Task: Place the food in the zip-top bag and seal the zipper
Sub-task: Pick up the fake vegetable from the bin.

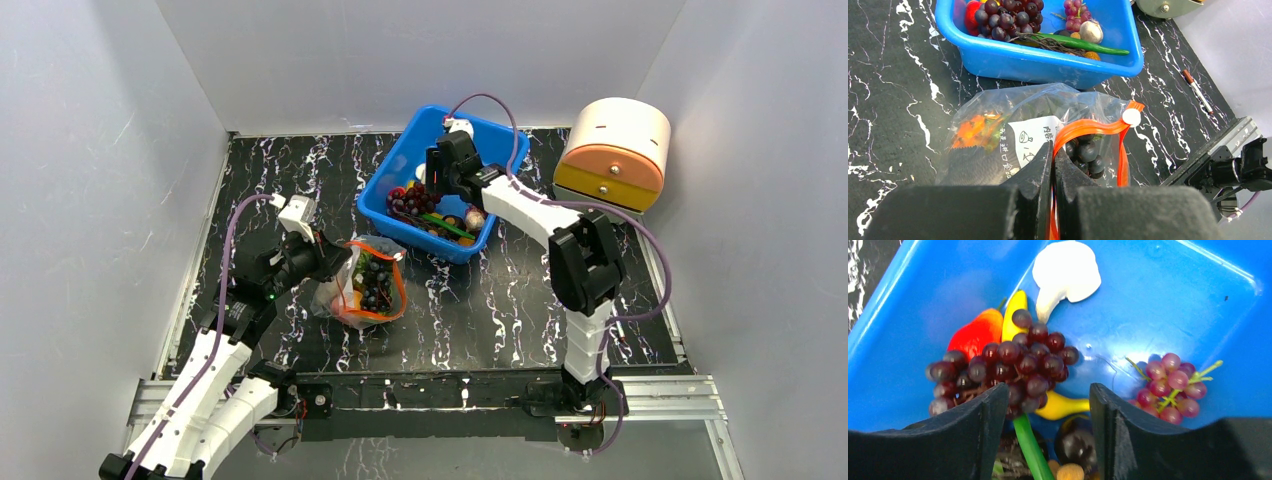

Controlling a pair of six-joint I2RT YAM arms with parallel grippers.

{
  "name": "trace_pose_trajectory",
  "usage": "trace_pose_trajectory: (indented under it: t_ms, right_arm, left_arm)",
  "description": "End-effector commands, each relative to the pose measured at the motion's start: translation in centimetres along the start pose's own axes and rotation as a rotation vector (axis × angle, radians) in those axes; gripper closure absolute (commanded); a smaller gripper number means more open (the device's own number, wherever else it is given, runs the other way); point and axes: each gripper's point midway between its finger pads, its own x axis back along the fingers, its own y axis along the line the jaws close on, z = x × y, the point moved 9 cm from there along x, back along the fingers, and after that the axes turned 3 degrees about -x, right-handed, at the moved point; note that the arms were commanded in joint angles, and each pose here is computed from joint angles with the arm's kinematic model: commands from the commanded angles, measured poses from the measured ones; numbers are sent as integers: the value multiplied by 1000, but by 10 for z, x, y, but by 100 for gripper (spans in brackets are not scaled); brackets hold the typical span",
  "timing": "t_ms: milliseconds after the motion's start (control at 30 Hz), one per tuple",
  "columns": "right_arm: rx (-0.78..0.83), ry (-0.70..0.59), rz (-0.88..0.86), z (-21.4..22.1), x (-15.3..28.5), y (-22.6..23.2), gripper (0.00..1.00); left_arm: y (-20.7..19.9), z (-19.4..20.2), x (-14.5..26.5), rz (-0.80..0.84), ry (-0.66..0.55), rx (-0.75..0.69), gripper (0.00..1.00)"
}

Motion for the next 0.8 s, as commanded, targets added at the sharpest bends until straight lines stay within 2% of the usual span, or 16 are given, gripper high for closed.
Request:
trace_pose_trajectory:
  t_ms: [0, 133, 333, 567, 767]
  right_arm:
    - [-233, -131, -78, -31, -17, 19, 39]
    - [-232, -176, -58, -38, -38, 22, 38]
    - [-17, -259, -20, -44, -60, 15, 43]
    - [172, -205, 35, -40, -83, 9, 43]
    - [182, -123, -43, -37, -105, 16, 43]
  left_arm:
    - [-1, -6, 0, 13, -33, -34, 100]
    - [-2, -6, 1, 14, -37, -39, 100]
    - [-3, -7, 4, 18, -49, -47, 100]
    - [-3, -9, 5, 16, -64, -46, 100]
    - [-3, -8, 4, 14, -55, -45, 100]
